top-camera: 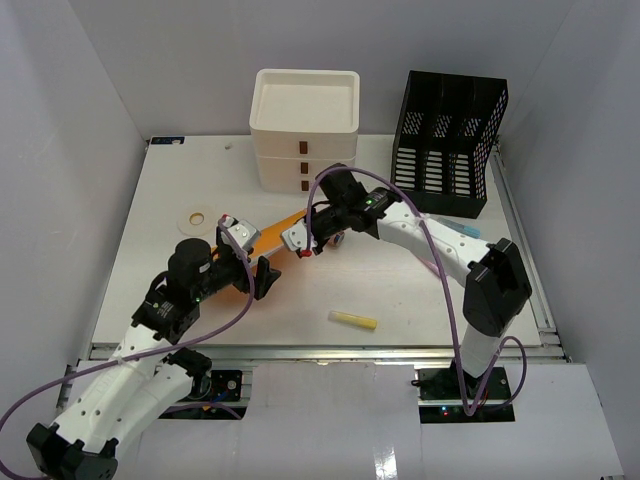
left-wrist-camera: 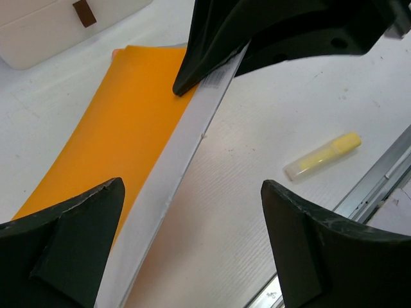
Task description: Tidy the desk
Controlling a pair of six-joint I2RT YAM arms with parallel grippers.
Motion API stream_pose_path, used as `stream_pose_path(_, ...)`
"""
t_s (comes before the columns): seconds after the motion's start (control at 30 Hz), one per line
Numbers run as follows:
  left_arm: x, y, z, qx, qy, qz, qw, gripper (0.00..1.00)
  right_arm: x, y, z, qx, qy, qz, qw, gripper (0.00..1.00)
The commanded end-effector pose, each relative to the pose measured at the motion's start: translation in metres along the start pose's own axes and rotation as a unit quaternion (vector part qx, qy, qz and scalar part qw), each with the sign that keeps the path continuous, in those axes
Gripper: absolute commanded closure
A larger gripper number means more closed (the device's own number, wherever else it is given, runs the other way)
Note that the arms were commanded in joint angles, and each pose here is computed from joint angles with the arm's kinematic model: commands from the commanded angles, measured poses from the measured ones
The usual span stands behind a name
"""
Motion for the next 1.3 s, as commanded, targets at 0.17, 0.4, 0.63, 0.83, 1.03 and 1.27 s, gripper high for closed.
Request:
stream_pose_path(0.17,-0.014,-0.02,0.014,-0.012,0.038,0.054,0.998,0.16,0.036,0.035,-0.014,0.022,-0.048,-0.015,0.998,0.92)
stream_pose_path(0.4,-0.022,-0.014,0.034,-0.041,0.096,0.075,0.992,0.62,0.046,0.047,-0.014,0.007,-0.056,-0.034,0.998,0.92)
stream_pose_path(0.63,-0.011,0.005,0.035,-0.054,0.111,0.039,0.992,1.0,0.052,0.053,-0.017,-0.021,-0.073,-0.038,0.996,0.79)
stream_pose_path(0.83,0.009,0.037,0.032,-0.053,0.127,-0.023,0.99,1.0,0.074,0.059,-0.036,-0.078,-0.133,-0.044,0.987,0.27)
stream_pose_path(1.03,0.022,0.07,0.017,-0.036,0.085,-0.085,0.992,1.0,0.158,0.053,-0.055,-0.227,-0.214,-0.124,0.942,0.1)
stream_pose_path(1.27,0.019,0.091,-0.015,0.003,-0.043,-0.125,0.991,1.0,0.238,0.015,-0.016,-0.323,-0.309,-0.122,0.886,0.1)
Point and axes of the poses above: each gripper's point midway between its finger pads, its own x axis back along the fingers, its own z axis along the line the jaws close on, y = z × x, the point moved 6 cm from there along x, back along the fingers, and after that the axes turned 1 degree about x, right-handed, at the moved point
